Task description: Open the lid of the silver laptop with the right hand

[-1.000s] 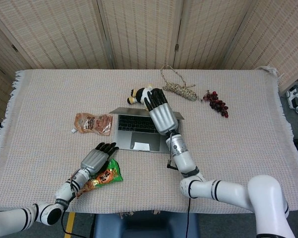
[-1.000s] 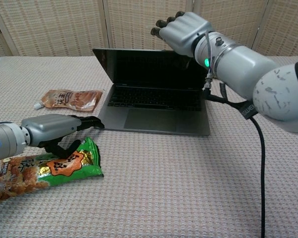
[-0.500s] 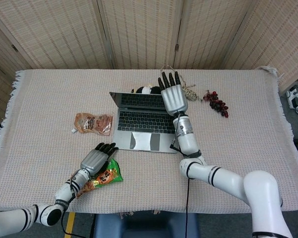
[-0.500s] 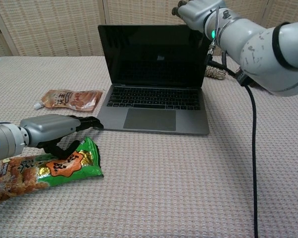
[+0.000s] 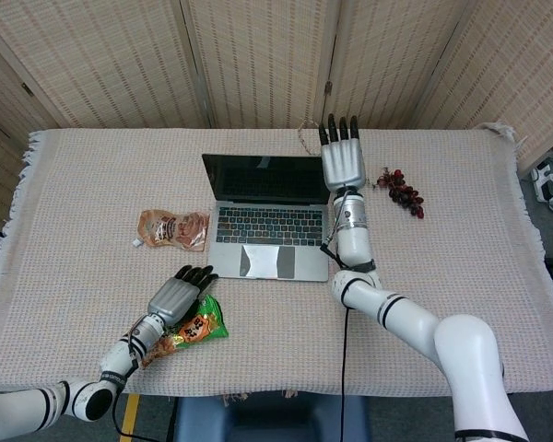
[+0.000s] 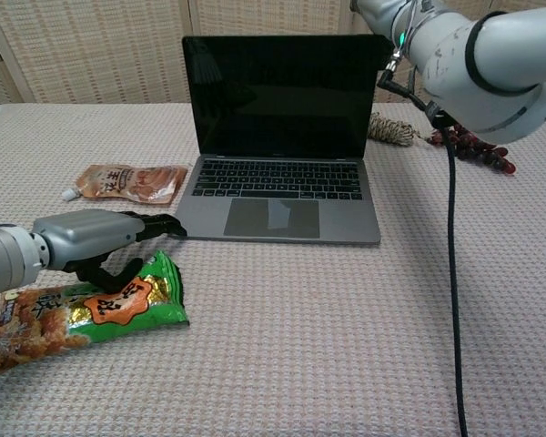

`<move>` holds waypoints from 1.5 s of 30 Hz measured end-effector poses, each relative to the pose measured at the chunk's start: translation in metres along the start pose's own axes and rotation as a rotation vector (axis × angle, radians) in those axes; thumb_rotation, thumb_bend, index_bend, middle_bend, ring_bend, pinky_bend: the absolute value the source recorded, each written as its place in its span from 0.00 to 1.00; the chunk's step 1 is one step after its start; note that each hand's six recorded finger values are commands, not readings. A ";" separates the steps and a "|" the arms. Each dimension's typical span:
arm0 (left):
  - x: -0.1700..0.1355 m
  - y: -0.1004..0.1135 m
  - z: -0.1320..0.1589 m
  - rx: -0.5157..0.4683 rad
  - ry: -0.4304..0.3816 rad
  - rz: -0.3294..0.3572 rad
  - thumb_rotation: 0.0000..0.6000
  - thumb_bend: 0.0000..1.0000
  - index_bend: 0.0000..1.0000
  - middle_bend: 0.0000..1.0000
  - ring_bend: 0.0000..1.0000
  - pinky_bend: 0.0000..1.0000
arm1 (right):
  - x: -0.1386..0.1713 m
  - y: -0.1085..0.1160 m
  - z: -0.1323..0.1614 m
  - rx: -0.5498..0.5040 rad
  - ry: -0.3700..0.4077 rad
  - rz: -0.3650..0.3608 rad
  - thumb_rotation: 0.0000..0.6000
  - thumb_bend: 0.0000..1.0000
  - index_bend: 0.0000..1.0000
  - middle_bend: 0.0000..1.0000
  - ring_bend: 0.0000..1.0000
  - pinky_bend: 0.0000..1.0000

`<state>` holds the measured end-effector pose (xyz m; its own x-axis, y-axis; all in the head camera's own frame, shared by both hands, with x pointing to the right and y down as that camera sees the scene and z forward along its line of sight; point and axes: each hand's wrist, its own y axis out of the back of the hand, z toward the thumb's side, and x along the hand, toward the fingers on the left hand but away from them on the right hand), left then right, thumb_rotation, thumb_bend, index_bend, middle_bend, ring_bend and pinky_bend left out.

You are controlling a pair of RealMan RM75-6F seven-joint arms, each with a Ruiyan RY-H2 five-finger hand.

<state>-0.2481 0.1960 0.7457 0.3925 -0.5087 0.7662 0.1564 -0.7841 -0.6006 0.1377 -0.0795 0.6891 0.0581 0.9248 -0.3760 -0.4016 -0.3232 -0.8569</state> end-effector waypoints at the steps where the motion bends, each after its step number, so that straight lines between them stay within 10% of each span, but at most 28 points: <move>1: 0.000 0.000 0.000 0.001 0.001 -0.001 1.00 0.80 0.02 0.06 0.00 0.00 | -0.001 -0.001 -0.002 -0.002 -0.005 0.005 1.00 0.45 0.00 0.00 0.00 0.00; 17: -0.025 0.030 -0.002 -0.048 -0.005 0.108 1.00 0.80 0.02 0.06 0.00 0.00 | 0.021 0.008 -0.025 -0.148 0.084 -0.039 1.00 0.45 0.00 0.00 0.00 0.00; 32: -0.100 0.077 -0.063 -0.131 0.150 0.317 1.00 0.77 0.02 0.06 0.00 0.00 | 0.148 -0.009 -0.166 -0.283 0.130 -0.024 1.00 0.45 0.00 0.00 0.00 0.00; 45: -0.171 0.079 -0.113 -0.244 0.292 0.458 1.00 0.74 0.03 0.06 0.00 0.00 | 0.252 -0.051 -0.218 -0.463 0.156 -0.006 1.00 0.45 0.00 0.00 0.01 0.00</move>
<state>-0.4053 0.1810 0.5933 0.0995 -0.8640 0.4936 -0.1964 -0.5034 -0.8415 0.3720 0.1267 0.5615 0.2098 0.8970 -0.3890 0.0461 -0.4065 -0.9125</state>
